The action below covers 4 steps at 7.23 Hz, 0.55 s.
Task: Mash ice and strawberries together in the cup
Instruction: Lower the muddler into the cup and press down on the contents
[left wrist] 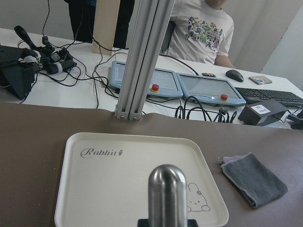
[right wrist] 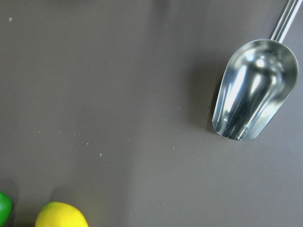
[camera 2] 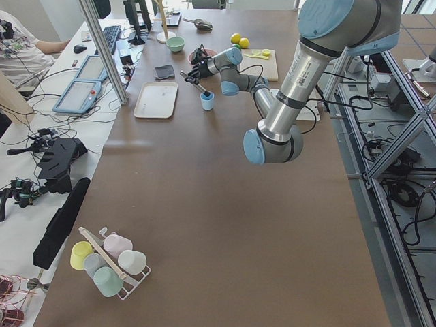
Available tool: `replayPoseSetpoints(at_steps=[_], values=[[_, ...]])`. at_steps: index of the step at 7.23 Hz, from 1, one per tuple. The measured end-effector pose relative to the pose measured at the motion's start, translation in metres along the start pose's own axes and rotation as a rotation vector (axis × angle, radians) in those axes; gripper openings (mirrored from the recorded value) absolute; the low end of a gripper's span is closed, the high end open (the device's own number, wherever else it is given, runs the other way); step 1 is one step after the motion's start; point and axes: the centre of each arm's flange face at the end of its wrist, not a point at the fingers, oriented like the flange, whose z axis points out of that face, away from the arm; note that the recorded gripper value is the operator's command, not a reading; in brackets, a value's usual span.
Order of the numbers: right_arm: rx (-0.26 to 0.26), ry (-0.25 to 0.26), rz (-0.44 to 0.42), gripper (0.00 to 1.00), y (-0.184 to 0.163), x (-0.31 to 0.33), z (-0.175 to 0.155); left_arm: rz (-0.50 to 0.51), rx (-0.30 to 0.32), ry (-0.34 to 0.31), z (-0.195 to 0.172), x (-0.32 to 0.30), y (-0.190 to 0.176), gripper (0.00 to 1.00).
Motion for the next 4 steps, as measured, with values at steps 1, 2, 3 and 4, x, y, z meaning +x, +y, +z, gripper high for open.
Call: replayPoseSetpoints(at_steps=[1,2,3,4], values=[[-0.001,0.000,0.001,0.99,0.001,0.000,0.001,0.002,-0.002,0.000,0.000,0.001,0.003,0.00],[-0.003,0.000,0.002,0.99,0.001,0.001,0.001,0.006,0.002,0.004,-0.002,0.002,0.000,0.00],[-0.005,0.001,0.003,0.99,0.002,0.001,0.002,0.014,0.013,0.011,-0.005,0.004,-0.010,0.00],[-0.005,0.001,0.005,0.99,0.002,0.002,0.002,0.023,0.029,0.018,-0.010,0.005,-0.024,0.00]])
